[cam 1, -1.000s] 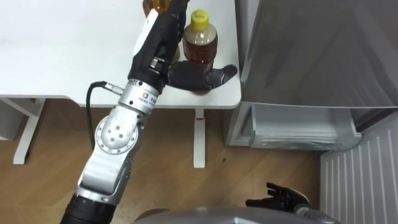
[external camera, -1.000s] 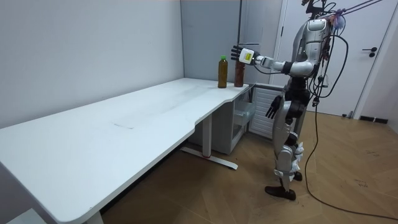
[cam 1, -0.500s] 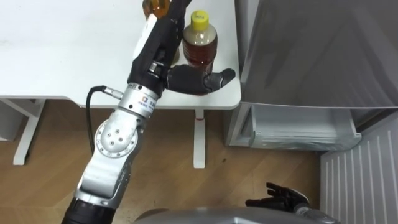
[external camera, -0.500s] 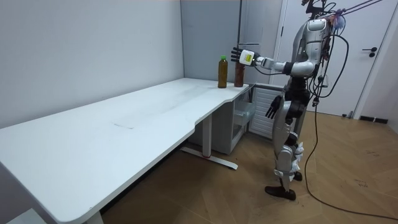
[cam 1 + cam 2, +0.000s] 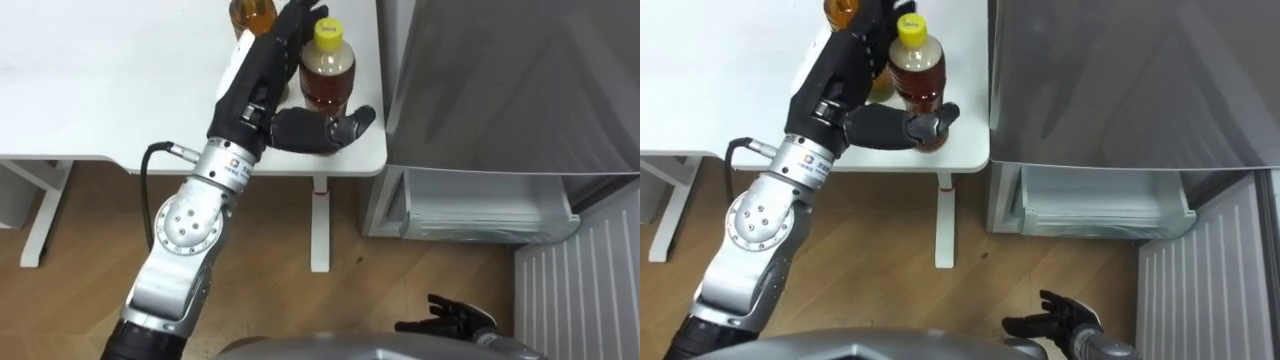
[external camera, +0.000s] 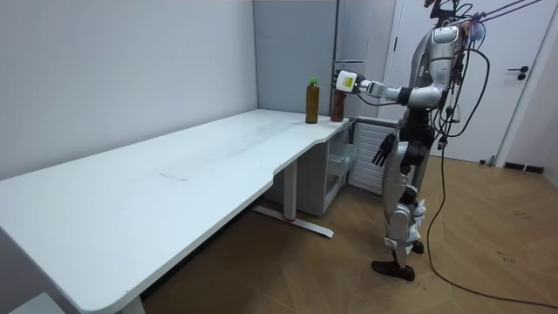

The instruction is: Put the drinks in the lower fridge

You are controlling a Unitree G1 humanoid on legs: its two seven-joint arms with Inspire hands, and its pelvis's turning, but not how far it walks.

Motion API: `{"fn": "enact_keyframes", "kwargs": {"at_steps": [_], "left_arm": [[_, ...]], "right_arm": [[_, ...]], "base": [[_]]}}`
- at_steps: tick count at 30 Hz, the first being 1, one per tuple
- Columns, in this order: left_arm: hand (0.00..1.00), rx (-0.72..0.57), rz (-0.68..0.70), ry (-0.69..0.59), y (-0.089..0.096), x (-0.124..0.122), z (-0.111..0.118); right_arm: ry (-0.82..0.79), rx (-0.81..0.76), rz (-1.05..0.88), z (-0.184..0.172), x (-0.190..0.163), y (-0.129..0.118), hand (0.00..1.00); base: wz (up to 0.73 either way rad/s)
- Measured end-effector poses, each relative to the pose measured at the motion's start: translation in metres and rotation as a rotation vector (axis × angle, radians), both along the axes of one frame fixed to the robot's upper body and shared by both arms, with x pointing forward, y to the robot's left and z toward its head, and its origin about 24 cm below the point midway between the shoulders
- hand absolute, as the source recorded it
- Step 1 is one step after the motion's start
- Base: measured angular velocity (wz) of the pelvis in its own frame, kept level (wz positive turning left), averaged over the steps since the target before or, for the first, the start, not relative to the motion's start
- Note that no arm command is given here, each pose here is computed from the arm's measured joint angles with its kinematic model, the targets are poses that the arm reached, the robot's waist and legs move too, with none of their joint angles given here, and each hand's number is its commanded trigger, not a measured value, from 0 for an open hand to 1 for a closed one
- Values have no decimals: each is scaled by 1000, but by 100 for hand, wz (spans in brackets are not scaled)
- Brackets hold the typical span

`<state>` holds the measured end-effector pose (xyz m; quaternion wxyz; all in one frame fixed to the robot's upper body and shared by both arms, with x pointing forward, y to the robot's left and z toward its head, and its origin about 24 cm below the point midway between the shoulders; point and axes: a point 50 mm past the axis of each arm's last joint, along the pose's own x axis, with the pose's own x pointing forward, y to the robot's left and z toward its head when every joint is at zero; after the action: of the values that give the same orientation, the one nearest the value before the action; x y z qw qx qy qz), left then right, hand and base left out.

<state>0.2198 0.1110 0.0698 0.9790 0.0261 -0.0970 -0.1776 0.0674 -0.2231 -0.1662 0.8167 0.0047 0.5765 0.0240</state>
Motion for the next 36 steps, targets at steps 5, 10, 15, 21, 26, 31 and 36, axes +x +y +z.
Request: {"fn": "enact_keyframes", "kwargs": {"at_steps": [5, 10, 15, 21, 26, 31, 36], "left_arm": [[100, 2, -15, 17, -1, 0, -4], [100, -2, -41, 21, -6, -1, -5], [100, -5, -75, 21, -10, -3, -5], [100, -3, -85, 16, -10, -2, -4], [100, -1, -90, 11, -9, -2, -3], [100, -18, -91, 17, -9, -2, -3], [100, -28, -93, 20, -7, -1, -2]], "right_arm": [[1, 0, 0, 0, 0, 0, 0], [2, -2, -1, 0, 0, 0, 0], [2, -4, -2, 0, 0, -1, 0], [2, -5, -2, 0, 0, -1, 0], [1, -8, -3, 0, 0, -1, 0], [1, -15, -5, 0, 0, -2, 0], [-1, -15, -5, 0, 1, -2, 0]], "base": [[0], [0], [0], [0], [0], [0], [0]]}}
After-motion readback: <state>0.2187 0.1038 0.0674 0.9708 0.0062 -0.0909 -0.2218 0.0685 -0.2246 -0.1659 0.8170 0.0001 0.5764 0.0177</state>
